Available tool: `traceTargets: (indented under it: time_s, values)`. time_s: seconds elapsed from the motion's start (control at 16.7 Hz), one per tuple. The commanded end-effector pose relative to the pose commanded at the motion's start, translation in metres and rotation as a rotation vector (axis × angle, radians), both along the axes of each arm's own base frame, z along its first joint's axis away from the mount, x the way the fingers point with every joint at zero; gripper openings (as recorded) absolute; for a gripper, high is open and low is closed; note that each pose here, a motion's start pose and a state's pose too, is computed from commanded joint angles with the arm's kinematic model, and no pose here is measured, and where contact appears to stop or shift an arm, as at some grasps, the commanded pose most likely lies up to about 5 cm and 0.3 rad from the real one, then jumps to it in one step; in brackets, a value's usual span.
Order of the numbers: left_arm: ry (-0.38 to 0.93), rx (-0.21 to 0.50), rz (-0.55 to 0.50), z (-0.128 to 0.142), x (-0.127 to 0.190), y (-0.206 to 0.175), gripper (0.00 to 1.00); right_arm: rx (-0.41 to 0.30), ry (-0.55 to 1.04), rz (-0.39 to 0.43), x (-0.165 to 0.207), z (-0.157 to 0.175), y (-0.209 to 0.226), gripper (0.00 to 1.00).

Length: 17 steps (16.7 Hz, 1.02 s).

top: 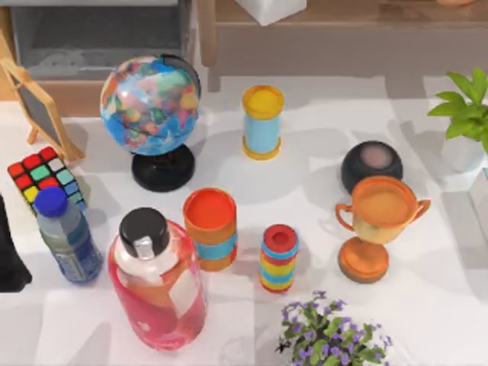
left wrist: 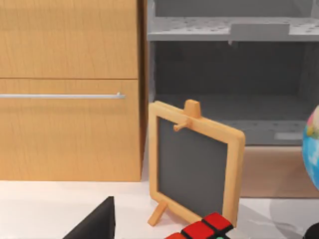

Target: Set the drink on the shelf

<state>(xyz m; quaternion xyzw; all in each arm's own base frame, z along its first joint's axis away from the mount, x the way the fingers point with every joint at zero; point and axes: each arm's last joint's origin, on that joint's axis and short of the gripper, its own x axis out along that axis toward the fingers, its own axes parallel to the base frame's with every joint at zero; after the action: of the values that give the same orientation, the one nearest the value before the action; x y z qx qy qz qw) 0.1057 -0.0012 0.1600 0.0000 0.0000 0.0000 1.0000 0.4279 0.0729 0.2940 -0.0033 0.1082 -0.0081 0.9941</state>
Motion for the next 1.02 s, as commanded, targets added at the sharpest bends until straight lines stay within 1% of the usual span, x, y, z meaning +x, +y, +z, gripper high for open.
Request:
traceTargets:
  time_s: [0.36, 0.66, 1.02]
  values:
    - [0.000, 0.000, 0.000, 0.000, 0.000, 0.000, 1.00, 0.004, -0.015, -0.001, 0.030, -0.024, 0.001, 0.00]
    - [0.000, 0.000, 0.000, 0.000, 0.000, 0.000, 1.00, 0.003, -0.014, -0.001, 0.033, -0.027, 0.001, 0.00]
    - [0.000, 0.000, 0.000, 0.000, 0.000, 0.000, 1.00, 0.003, -0.014, -0.001, 0.033, -0.027, 0.001, 0.45]
